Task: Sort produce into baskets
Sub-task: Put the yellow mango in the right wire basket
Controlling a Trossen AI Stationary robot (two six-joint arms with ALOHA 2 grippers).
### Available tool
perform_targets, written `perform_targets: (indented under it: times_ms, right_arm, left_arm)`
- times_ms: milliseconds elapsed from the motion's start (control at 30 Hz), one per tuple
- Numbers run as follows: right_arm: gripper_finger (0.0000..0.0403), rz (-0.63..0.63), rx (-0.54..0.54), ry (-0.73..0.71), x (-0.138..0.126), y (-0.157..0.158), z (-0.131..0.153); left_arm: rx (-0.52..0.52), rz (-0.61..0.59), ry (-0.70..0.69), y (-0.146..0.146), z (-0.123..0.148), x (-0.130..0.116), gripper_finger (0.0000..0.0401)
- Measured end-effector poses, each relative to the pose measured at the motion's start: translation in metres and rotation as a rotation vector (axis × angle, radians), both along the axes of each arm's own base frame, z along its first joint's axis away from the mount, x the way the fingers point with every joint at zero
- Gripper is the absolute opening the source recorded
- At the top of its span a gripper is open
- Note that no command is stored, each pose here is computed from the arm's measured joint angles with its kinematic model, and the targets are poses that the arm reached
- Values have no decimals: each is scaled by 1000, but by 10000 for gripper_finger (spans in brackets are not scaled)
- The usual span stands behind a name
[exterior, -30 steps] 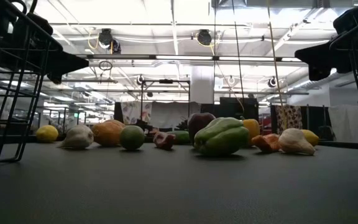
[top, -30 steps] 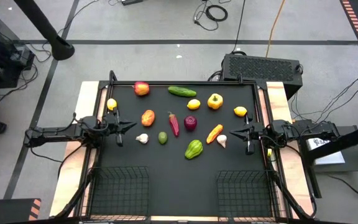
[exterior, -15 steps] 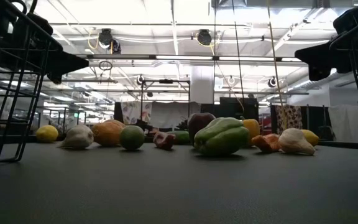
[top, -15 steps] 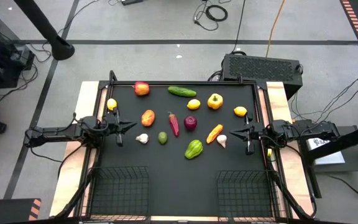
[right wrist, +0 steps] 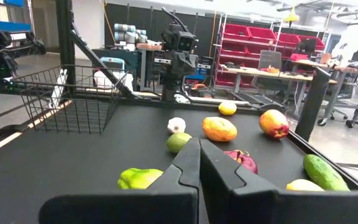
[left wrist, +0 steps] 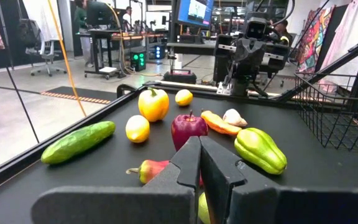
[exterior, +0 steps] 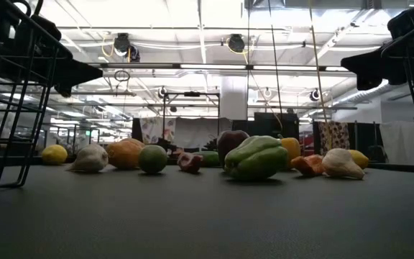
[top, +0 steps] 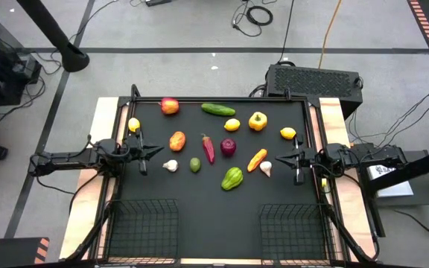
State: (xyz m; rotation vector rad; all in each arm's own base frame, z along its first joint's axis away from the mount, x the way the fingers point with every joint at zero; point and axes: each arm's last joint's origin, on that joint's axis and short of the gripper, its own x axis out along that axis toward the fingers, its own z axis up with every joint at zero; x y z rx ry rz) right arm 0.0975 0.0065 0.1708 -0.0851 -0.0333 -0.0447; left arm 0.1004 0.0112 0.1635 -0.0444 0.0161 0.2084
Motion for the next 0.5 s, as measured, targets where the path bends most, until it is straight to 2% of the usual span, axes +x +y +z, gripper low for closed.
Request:
perform_targets:
  times_ms: [367, 500]
  right_arm:
    - [0, 0, 0, 0, 0, 0, 0]
    - [0, 2, 48, -2, 0, 0, 0]
  left_arm:
    - [3, 1, -55, 0, 5, 0, 15]
    - [2, 1, -54, 0, 5, 0, 15]
